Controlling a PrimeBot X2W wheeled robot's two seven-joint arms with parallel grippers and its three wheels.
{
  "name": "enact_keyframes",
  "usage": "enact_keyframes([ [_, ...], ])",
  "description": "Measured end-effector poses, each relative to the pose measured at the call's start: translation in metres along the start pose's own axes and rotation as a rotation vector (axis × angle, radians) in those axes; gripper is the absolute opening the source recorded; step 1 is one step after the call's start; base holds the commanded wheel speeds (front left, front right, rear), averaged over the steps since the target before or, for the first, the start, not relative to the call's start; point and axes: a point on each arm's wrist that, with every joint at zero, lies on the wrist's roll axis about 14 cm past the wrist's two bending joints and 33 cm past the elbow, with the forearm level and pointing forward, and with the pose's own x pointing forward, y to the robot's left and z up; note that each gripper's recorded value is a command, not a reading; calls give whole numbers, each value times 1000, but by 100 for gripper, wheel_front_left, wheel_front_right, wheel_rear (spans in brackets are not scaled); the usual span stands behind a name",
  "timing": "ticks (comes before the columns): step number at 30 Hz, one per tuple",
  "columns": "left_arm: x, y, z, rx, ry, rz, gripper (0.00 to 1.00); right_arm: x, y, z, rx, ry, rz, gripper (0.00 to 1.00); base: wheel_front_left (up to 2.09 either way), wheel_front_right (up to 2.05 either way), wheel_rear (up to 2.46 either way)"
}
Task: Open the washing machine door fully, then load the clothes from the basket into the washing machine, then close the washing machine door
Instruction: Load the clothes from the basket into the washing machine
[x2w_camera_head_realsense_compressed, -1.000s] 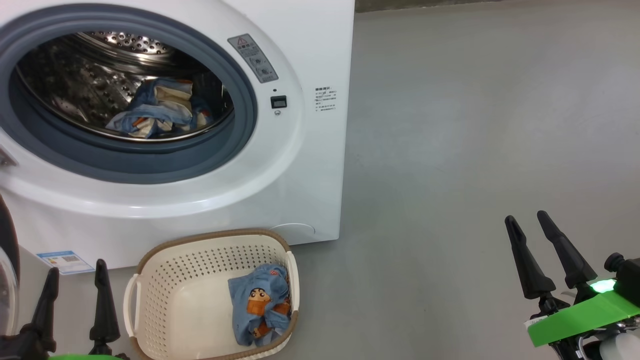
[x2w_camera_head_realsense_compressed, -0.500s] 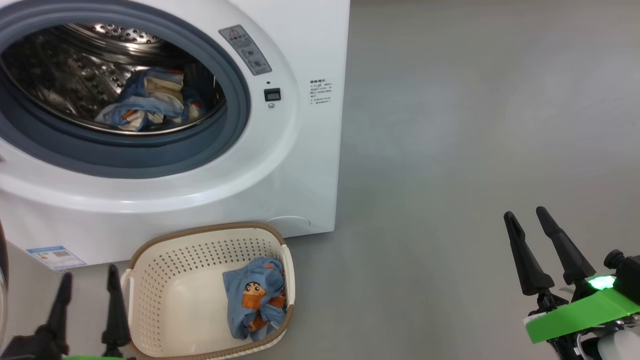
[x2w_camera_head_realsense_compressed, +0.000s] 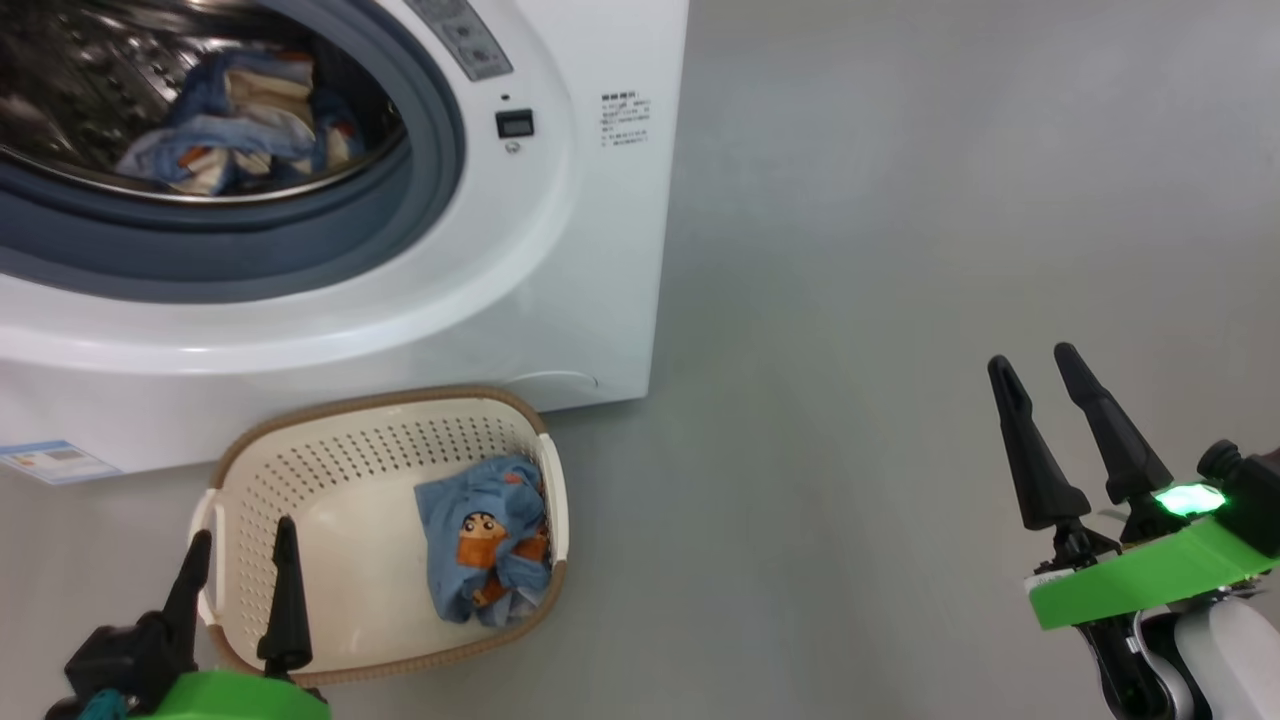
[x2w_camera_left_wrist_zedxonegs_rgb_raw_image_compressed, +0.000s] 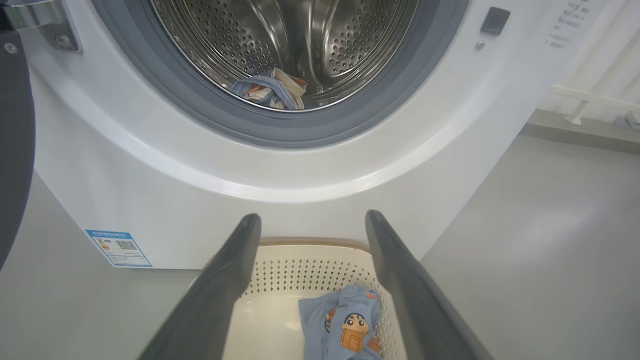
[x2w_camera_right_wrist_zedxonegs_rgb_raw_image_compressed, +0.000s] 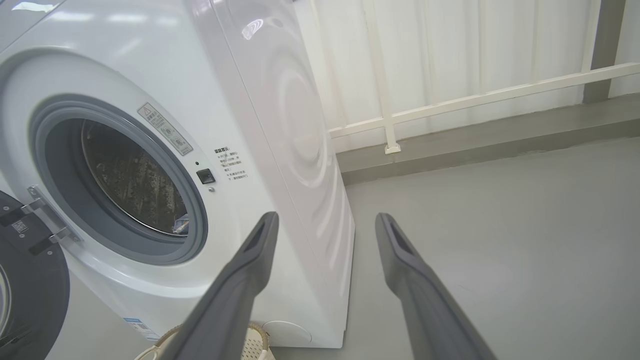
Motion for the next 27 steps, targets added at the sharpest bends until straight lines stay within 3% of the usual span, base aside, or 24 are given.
enact_keyframes([
  [9,29,-16,-41,-46,123,-45,100,20,-4,-13,7,21,-8,100,0,0,0],
  [27,68,-47,-134,-25,402,-182,100,47,-20,-54,-23,103,-34,100,0,0,0],
])
